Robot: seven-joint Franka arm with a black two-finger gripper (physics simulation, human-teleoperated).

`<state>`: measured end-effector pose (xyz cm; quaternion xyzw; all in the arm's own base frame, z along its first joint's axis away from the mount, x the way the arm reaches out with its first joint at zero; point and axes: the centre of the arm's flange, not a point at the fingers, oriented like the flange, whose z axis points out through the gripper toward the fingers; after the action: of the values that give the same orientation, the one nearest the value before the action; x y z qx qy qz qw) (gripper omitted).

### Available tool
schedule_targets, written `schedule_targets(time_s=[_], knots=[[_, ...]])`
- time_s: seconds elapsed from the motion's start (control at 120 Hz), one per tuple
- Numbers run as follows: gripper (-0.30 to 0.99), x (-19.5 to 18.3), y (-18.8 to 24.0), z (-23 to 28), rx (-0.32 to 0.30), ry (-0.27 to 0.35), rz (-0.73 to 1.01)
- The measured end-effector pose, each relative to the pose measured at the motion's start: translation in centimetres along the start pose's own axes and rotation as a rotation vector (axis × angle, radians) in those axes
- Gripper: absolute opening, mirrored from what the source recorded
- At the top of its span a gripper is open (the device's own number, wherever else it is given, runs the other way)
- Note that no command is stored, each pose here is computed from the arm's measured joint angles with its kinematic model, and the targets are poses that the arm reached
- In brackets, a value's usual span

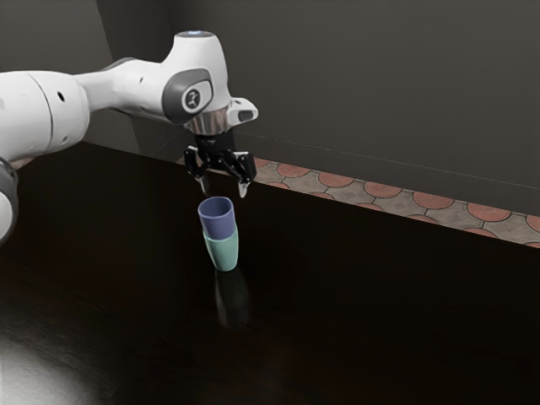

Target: Place the left cup onto the right cup

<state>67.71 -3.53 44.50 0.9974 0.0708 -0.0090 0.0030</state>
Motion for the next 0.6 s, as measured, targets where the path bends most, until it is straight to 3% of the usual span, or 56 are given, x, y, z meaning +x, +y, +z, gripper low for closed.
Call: schedule_targets(time_s=[0.6], knots=[[0.69,-6.5,3.4,-8.5,0.033,0.081,0.139]])
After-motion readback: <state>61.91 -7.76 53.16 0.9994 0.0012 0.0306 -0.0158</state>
